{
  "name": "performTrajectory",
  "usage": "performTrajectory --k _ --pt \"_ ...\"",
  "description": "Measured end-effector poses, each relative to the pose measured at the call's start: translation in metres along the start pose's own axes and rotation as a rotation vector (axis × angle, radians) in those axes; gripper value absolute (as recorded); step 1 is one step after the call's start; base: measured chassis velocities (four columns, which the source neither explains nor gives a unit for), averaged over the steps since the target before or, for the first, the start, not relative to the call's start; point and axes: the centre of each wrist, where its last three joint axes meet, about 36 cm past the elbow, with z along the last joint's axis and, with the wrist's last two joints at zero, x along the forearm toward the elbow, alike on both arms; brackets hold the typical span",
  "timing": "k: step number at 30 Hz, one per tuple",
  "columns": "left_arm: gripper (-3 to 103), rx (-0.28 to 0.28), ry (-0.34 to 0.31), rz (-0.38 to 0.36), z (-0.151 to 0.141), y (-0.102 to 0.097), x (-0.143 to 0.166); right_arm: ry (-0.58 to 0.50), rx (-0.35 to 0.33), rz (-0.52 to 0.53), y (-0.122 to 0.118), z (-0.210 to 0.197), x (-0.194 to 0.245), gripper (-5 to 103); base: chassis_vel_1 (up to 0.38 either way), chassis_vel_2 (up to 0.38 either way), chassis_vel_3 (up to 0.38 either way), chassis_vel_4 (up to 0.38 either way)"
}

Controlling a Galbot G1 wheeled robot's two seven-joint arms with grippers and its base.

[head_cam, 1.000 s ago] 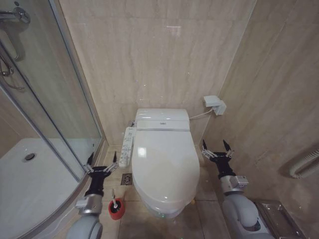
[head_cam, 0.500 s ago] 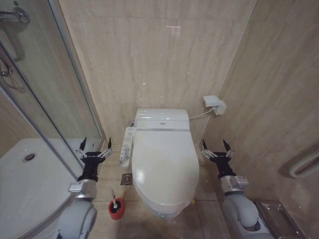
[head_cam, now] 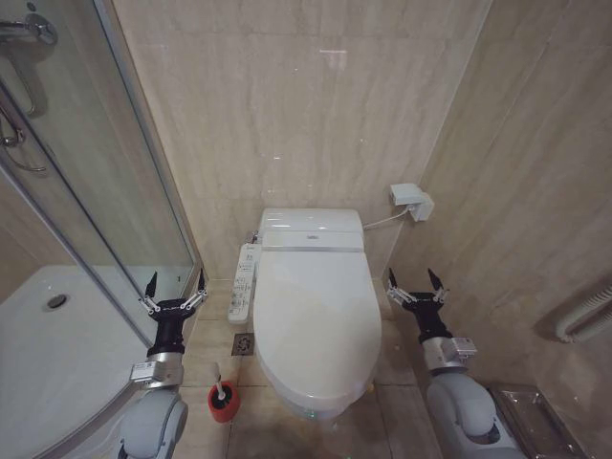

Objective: Open the toilet lid, clean the toilet bowl with a toilet brush, close the toilet lid, and flush.

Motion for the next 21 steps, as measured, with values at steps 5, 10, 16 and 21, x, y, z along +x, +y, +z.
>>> performTrajectory --k 5,10,16,21 --pt "100 -0.009 0.003 0.002 0.007 0.000 0.000 0.000 0.000 0.000 0.000 0.000 0.000 100 -0.024 0.027 0.031 -0.027" --pt "100 -0.007 0.007 0.008 0.009 -0.002 0.001 0.000 0.000 0.000 0.000 0.000 0.000 100 -0.121 0.123 0.134 -0.132" --pt "100 -0.008 0.005 0.011 0.013 -0.003 0.001 0.000 0.000 0.000 0.000 0.000 0.000 100 -0.180 0.165 0.168 -0.167" --pt "100 -0.006 0.004 0.014 0.014 -0.005 0.003 0.000 0.000 0.000 0.000 0.000 0.000 100 -0.063 0.080 0.039 -0.039"
